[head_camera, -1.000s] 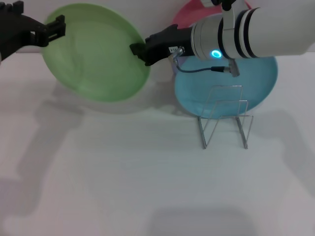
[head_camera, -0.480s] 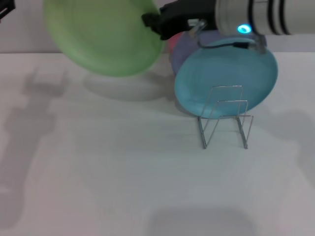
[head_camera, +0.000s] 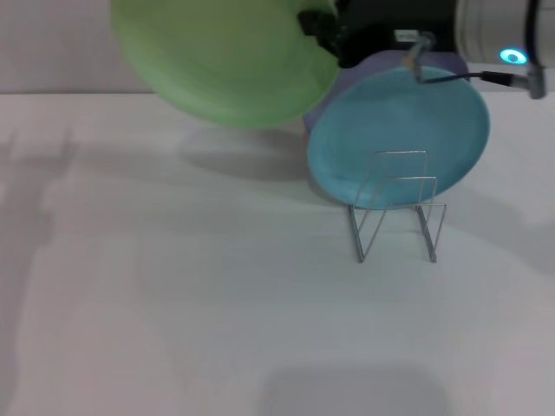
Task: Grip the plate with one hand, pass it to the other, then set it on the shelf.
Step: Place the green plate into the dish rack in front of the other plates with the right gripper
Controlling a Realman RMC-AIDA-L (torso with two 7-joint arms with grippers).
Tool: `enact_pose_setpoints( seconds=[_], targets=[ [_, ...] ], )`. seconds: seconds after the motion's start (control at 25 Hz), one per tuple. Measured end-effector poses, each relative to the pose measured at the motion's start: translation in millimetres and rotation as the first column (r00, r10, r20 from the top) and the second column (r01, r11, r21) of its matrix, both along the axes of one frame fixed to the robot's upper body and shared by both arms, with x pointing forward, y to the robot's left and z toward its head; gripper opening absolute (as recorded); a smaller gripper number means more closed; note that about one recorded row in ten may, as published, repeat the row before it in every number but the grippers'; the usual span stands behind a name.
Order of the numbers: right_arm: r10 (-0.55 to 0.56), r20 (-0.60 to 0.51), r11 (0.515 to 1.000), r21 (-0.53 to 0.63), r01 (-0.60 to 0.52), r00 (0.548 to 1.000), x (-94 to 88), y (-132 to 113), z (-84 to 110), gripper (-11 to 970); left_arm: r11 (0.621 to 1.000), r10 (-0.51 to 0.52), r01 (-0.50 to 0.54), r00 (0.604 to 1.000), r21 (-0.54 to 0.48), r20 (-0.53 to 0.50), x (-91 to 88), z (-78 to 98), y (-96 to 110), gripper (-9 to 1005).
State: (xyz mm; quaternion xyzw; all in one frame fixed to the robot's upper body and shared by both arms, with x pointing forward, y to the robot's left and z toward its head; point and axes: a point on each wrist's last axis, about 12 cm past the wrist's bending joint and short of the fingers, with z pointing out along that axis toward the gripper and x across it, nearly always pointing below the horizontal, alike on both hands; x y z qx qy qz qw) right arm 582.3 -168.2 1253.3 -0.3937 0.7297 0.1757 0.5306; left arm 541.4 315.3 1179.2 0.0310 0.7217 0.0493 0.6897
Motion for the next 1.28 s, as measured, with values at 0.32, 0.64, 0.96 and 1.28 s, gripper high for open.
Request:
enact_pose_setpoints(
  seconds=[0.32,0.64,0.96,1.28],
  targets=[
    [-0.012,-0.013,0.996,0.084,0.013,1.000,-17.5,-21.3,-2.4,66,1.000,0.009,-0.009,1.000,-0.004,-0.017,-0.3,-9.9,2.1,864],
    [0.002,-0.088,0.997,0.083,0.005,0.996,-20.9,-47.4,-7.8,66,1.000,0.009,-0.009,1.000,-0.004,-0.024,-0.4,-12.3,2.2,862],
    [0.061,-0.128,0.996,0.077,-0.051,0.990,-24.5,-61.2,-8.3,65,1.000,0.014,-0.014,1.000,-0.004,-0.027,0.2,-15.9,3.3,861],
    [0.074,-0.137,0.996,0.058,-0.067,0.988,-27.8,-72.8,-6.9,64,1.000,0.009,-0.009,1.000,-0.006,-0.020,1.2,-16.0,0.8,861]
  ],
)
